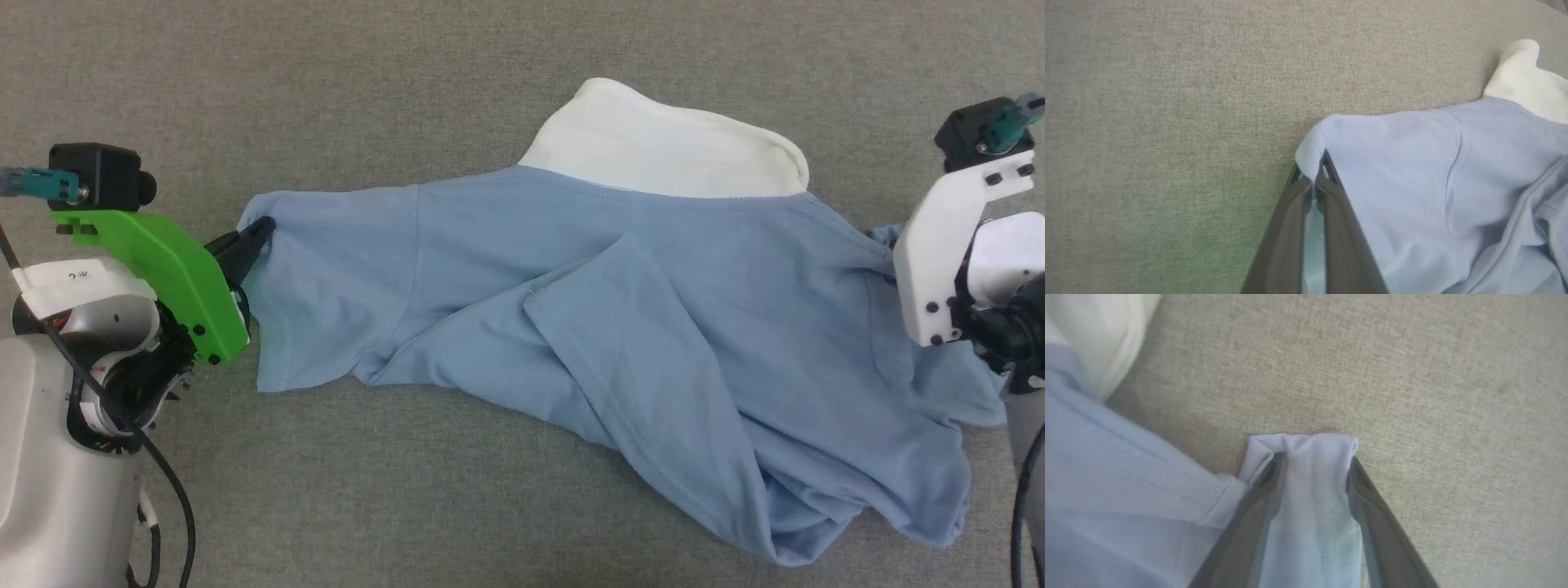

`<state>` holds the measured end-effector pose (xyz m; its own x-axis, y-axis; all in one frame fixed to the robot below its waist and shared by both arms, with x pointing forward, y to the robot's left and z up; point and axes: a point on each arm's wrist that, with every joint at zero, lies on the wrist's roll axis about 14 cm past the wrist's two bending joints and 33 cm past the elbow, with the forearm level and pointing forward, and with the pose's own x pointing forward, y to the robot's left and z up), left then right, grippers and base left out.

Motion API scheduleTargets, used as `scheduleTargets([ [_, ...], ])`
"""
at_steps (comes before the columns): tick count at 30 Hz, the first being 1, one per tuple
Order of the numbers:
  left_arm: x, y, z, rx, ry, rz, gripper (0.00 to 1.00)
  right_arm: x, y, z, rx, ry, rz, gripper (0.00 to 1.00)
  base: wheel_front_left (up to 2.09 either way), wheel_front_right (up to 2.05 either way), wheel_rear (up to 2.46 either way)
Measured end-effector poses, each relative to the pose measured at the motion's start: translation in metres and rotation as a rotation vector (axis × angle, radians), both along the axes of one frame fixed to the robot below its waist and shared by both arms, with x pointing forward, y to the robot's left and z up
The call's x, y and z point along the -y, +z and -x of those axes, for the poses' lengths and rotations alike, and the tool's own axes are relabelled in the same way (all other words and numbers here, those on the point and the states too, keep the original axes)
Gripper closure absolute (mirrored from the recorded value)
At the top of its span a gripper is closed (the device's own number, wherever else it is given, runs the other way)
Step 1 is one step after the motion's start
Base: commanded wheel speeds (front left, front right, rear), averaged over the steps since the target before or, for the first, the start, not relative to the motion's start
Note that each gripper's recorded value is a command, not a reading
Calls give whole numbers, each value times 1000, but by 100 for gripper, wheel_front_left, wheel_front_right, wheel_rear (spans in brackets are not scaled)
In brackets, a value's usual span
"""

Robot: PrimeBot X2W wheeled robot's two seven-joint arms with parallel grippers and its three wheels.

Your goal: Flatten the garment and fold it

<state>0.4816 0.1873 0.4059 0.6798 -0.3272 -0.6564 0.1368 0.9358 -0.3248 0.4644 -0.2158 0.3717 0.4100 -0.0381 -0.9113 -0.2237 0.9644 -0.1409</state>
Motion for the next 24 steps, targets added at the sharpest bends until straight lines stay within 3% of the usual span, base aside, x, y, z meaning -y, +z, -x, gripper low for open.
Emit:
scheduleTargets([
  [5,1,12,-2,53,22,19,100,0,14,-3,70,-32,-41,100,0,0,0],
  [11,6,49,-11,182,54,68,100,7,65,-21,291,-62,-105,100,0,0,0],
  [18,15,139,-29,435,64,104,100,10,175,-42,618,-64,-215,100,0,0,0],
  [24,11,236,-30,696,108,113,100,14,280,-36,900,-63,-325,100,0,0,0],
])
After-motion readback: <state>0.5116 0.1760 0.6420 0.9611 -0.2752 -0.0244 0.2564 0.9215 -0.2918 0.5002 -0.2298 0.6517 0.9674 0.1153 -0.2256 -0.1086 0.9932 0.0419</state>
